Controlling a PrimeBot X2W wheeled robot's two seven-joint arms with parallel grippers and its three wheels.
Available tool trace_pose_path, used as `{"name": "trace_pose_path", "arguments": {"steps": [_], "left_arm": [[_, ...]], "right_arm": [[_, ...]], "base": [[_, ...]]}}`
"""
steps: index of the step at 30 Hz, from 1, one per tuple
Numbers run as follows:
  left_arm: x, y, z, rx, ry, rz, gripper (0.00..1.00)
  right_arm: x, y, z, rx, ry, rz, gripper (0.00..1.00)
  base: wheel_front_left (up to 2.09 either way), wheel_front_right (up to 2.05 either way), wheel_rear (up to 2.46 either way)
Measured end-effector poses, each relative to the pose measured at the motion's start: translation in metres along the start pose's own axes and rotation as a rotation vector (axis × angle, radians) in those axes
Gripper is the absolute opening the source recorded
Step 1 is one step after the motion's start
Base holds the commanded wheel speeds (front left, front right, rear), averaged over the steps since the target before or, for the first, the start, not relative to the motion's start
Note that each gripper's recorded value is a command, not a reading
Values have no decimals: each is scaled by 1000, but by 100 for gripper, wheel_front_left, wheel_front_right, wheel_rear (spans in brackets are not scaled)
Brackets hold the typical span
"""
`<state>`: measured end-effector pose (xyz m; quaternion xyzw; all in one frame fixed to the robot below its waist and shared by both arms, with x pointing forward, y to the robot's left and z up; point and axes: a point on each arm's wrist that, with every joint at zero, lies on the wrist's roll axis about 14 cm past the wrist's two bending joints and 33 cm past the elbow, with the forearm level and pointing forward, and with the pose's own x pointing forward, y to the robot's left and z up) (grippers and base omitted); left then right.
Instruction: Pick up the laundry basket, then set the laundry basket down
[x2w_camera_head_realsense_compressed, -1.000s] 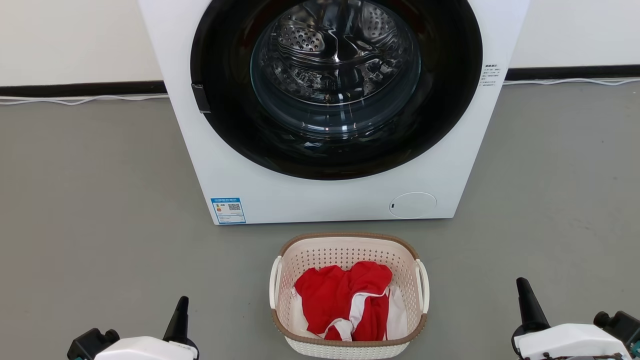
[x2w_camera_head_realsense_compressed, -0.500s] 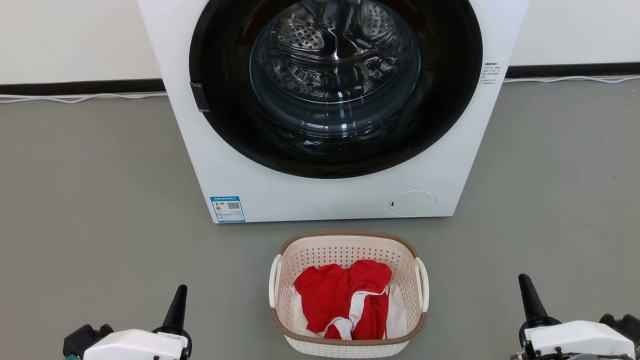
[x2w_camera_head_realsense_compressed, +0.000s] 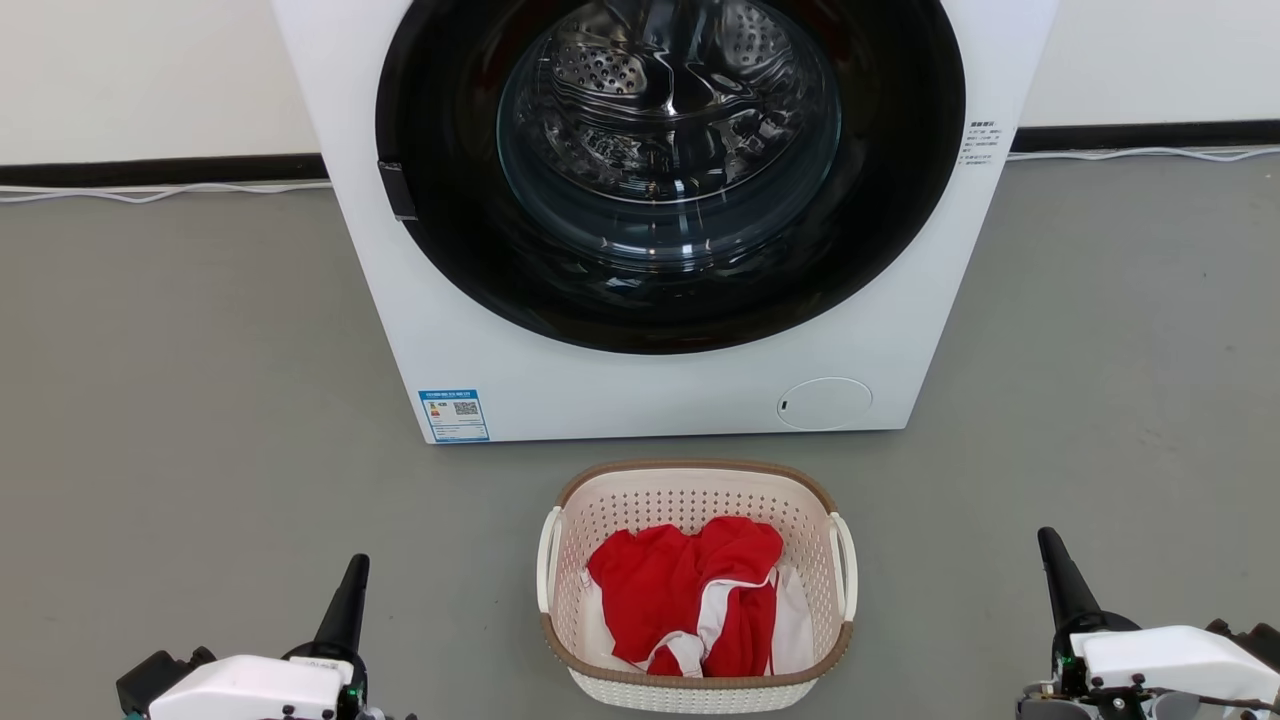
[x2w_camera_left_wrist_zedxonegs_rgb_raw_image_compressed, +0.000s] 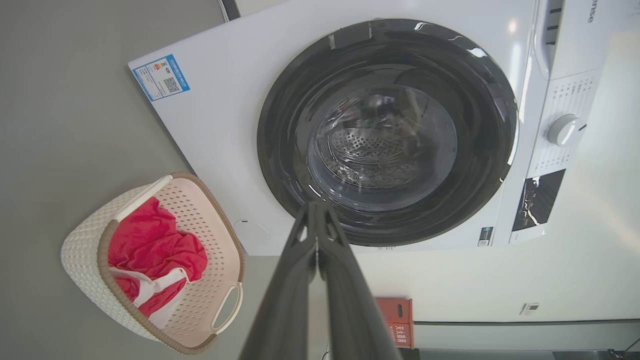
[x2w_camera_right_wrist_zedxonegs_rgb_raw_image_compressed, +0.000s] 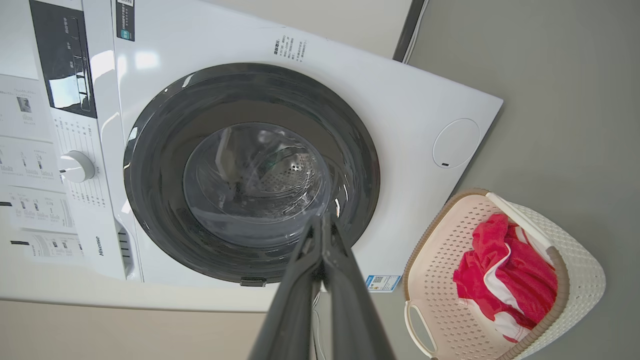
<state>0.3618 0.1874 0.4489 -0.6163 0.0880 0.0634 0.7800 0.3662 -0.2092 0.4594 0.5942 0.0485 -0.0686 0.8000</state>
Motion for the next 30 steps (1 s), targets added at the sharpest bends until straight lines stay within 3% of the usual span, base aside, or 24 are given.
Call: {"name": "trace_pose_path", "arguments": {"steps": [25, 30], "left_arm": [[5, -25, 8, -230, -1, -109, 0], [5, -26, 9, -238, -4, -113, 0]], "right_arm": [[3, 16, 3, 291, 11, 61, 0], [6, 22, 5, 296, 9, 79, 0]], "base": [[0, 0, 0], [0, 0, 0]]}}
